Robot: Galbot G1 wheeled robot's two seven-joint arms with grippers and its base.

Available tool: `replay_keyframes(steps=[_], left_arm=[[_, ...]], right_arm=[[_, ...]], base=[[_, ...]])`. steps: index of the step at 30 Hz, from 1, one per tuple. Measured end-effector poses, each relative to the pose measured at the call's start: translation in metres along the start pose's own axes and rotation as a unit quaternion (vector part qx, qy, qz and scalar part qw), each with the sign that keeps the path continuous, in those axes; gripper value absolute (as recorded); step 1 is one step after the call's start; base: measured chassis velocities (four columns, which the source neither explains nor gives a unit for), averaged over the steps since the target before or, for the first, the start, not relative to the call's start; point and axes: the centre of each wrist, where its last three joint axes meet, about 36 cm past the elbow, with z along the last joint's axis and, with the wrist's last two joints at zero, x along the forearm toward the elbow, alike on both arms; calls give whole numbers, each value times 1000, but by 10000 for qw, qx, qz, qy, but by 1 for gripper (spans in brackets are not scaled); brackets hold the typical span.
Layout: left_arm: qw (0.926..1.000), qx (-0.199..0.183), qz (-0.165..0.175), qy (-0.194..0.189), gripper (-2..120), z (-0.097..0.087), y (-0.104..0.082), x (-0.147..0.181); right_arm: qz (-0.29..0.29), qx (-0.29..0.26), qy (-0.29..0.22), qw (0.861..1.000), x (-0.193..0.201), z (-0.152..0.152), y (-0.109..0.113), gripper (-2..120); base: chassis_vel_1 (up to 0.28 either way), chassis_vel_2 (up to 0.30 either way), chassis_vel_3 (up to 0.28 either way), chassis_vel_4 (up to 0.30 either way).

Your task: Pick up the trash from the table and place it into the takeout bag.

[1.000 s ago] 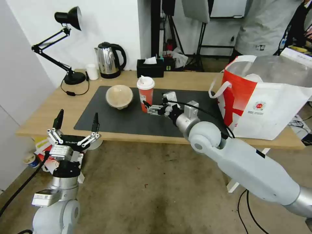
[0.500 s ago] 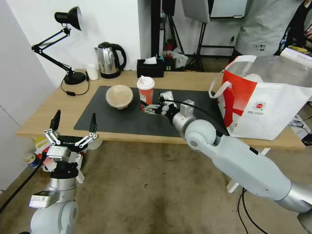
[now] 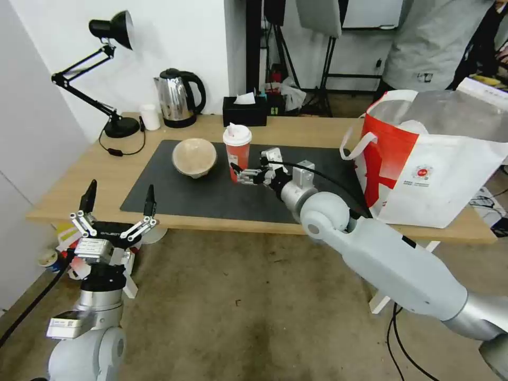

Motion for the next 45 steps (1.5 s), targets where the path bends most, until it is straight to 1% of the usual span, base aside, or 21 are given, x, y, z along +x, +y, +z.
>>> replay_keyframes(steps=[7, 19, 20, 21, 22, 24, 25, 26, 28, 29, 31, 32, 33, 36, 37, 40, 41, 42, 45], left_arm=[[10000, -12, -7, 8, 100, 1, 1, 1], [10000, -40, -24, -5, 100, 2, 4, 2], [10000, -43, -24, -5, 100, 2, 4, 2], [10000, -43, -24, -5, 100, 2, 4, 2], [10000, -45, -23, -6, 100, 2, 4, 2], [10000, -48, -21, -9, 100, 2, 4, 2], [10000, -48, -20, -11, 100, 2, 4, 2], [10000, -48, -20, -11, 100, 2, 4, 2], [10000, -46, -16, -16, 100, 2, 4, 1], [10000, -46, -16, -16, 100, 2, 4, 1], [10000, -40, -13, -19, 100, 2, 4, 1], [10000, -39, -12, -20, 100, 2, 4, 1], [10000, -39, -12, -20, 100, 2, 4, 1], [10000, -41, -7, -32, 100, 1, 3, 1], [10000, -41, -7, -32, 100, 1, 3, 1], [10000, -54, -6, -43, 100, 0, 4, 1], [10000, -57, -6, -45, 100, 0, 4, 0], [10000, -57, -6, -45, 100, 0, 4, 0], [10000, -60, -5, -50, 100, 0, 4, 0]], right_arm=[[47, 4, -7, 10000, -6, -1, -4, 100], [68, -32, 18, 10000, -15, 1, -4, 99], [78, -36, 22, 10000, -15, 2, -4, 94], [78, -36, 22, 10000, -15, 2, -4, 94], [88, -37, 26, 10000, -15, 3, -5, 91], [89, -46, -4, 10000, -15, 4, -7, 80], [90, -46, -7, 9999, -15, 4, -8, 77], [90, -46, -7, 9999, -15, 4, -8, 77], [92, -43, -6, 9999, -14, 5, -9, 67], [92, -43, -6, 9999, -14, 5, -9, 67], [97, -41, -6, 9999, -14, 6, -10, 57], [100, -41, -6, 9999, -14, 6, -11, 53], [100, -41, -6, 9999, -14, 6, -11, 53], [115, -49, 4, 9999, -13, 7, -12, 37], [115, -49, 4, 9999, -13, 7, -12, 37], [116, -60, 9, 9999, -13, 7, -13, 22], [115, -61, 10, 9999, -13, 7, -13, 19], [115, -61, 10, 9999, -13, 7, -13, 19], [112, -66, 10, 9999, -13, 7, -13, 4]], base=[[0, 0, 0, 0], [0, 0, 0, 0], [0, 0, 0, 0], [0, 0, 0, 0], [0, 0, 0, 0], [0, 0, 0, 0], [0, 0, 0, 0], [0, 0, 0, 0], [0, 0, 0, 0], [0, 0, 0, 0], [0, 0, 0, 0], [0, 0, 0, 0], [0, 0, 0, 0], [0, 0, 0, 0], [0, 0, 0, 0], [0, 0, 0, 0], [0, 0, 0, 0], [0, 0, 0, 0], [0, 0, 0, 0]])
